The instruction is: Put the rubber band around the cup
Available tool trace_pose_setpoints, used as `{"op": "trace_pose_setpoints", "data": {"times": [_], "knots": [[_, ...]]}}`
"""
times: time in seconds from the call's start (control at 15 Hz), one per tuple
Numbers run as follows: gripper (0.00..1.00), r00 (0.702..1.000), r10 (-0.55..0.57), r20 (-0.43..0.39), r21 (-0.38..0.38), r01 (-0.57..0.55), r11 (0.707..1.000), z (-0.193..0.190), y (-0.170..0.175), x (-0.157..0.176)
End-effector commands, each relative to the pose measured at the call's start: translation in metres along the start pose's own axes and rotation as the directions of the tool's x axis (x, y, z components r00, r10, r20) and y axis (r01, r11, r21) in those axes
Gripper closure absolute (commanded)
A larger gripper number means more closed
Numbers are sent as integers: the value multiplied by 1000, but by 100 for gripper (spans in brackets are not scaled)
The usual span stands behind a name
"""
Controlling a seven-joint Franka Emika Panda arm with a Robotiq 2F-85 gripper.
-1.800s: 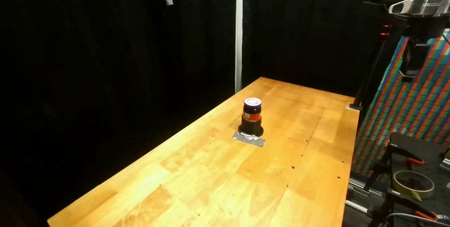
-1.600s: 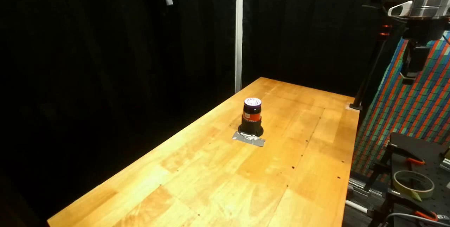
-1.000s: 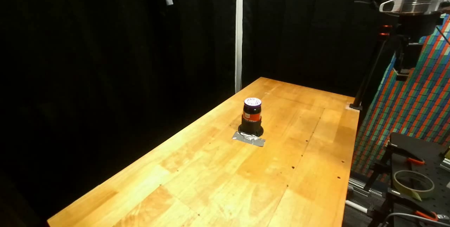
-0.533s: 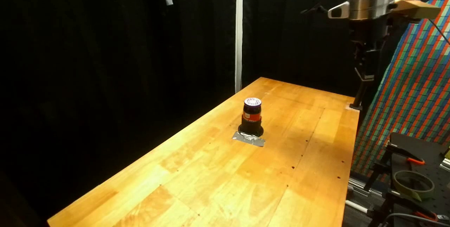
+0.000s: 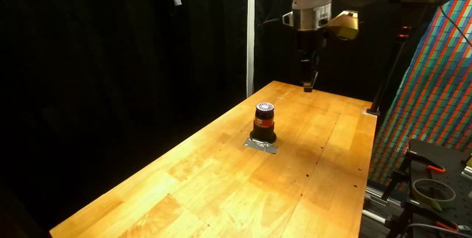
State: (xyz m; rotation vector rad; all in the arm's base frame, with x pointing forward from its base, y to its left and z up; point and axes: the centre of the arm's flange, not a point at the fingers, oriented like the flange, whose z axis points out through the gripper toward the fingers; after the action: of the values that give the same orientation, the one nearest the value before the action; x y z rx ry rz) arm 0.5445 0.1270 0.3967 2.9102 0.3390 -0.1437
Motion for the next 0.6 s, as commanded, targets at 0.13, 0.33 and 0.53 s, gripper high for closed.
{"op": "trace_pose_setpoints", "data": {"times": [0.13,0.33,0.53], "knots": [[0,997,25,-67,48,-22,999,7,-1,116],[0,999,29,-40,63,-26,998,29,6,144],[0,999,33,4,82,-33,996,52,11,159]]}}
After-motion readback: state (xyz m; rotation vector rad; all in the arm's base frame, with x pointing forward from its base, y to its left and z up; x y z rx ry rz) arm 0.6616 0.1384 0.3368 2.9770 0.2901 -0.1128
